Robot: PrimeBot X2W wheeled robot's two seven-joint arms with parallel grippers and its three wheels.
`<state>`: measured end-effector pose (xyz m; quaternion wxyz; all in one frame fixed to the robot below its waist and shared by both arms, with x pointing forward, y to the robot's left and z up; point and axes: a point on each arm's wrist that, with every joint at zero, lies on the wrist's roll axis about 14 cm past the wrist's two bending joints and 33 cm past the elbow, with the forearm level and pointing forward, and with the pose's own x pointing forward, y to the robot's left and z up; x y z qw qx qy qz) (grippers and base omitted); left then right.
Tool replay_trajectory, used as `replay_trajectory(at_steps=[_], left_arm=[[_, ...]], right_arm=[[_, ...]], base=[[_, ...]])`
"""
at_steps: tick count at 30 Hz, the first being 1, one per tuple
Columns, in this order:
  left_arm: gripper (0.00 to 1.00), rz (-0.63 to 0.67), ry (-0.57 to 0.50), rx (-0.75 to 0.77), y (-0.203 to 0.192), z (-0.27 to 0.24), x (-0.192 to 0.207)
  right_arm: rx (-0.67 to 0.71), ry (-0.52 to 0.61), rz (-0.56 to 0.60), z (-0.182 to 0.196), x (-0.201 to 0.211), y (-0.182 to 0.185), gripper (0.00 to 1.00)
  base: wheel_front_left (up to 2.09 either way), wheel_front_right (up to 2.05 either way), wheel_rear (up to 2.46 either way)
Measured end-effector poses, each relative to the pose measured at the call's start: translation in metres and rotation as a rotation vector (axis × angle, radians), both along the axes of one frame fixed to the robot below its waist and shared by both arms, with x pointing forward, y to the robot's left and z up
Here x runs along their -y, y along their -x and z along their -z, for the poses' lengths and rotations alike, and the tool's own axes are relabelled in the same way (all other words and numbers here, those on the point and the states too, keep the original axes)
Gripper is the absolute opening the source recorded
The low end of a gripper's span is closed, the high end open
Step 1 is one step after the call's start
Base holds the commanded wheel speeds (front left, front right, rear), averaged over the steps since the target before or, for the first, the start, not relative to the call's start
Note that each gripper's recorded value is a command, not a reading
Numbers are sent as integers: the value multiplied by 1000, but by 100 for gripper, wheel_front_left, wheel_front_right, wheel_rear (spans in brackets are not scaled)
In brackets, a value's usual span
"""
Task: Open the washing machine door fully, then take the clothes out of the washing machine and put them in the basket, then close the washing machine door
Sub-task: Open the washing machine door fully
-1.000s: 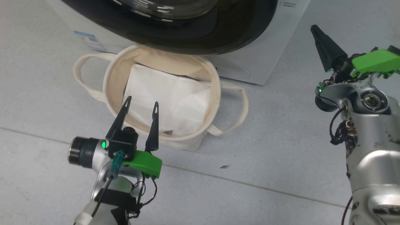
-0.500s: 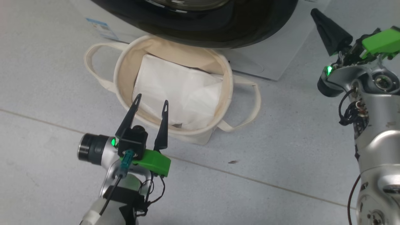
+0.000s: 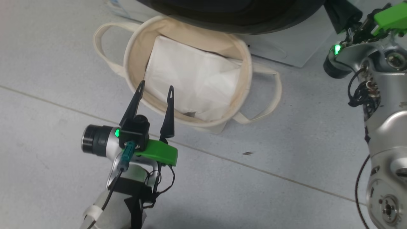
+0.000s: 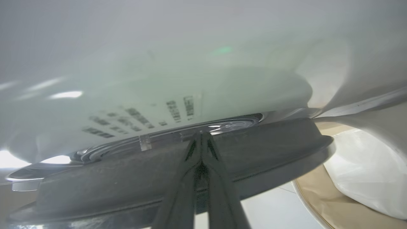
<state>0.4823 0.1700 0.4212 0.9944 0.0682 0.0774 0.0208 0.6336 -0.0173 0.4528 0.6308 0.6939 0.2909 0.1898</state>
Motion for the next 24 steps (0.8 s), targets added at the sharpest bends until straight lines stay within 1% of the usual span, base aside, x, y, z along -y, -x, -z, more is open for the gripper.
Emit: replay_trajectory(at_steps=[6,11,14,18,21,24], left_arm=[[100,-36,-11,5,-3,3,-11],[100,-49,-13,-5,0,6,-16],[100,-55,-10,-5,2,5,-18],[100,-58,-10,19,3,-5,-19],[100,-60,-6,42,5,-15,-19],[100,-60,1,65,8,-25,-18]], right_arm=[[-9,-12,-19,7,-10,-9,0],[-23,-15,-63,12,-19,-5,0],[-34,-12,-113,13,-27,3,0],[-12,-8,-162,3,-39,15,0],[-14,-37,-186,-1,-42,33,0],[-29,-34,-208,5,-44,55,0]], base=[[0,0,0],[0,0,0],[0,0,0],[0,0,0],[0,0,0],[0,0,0]])
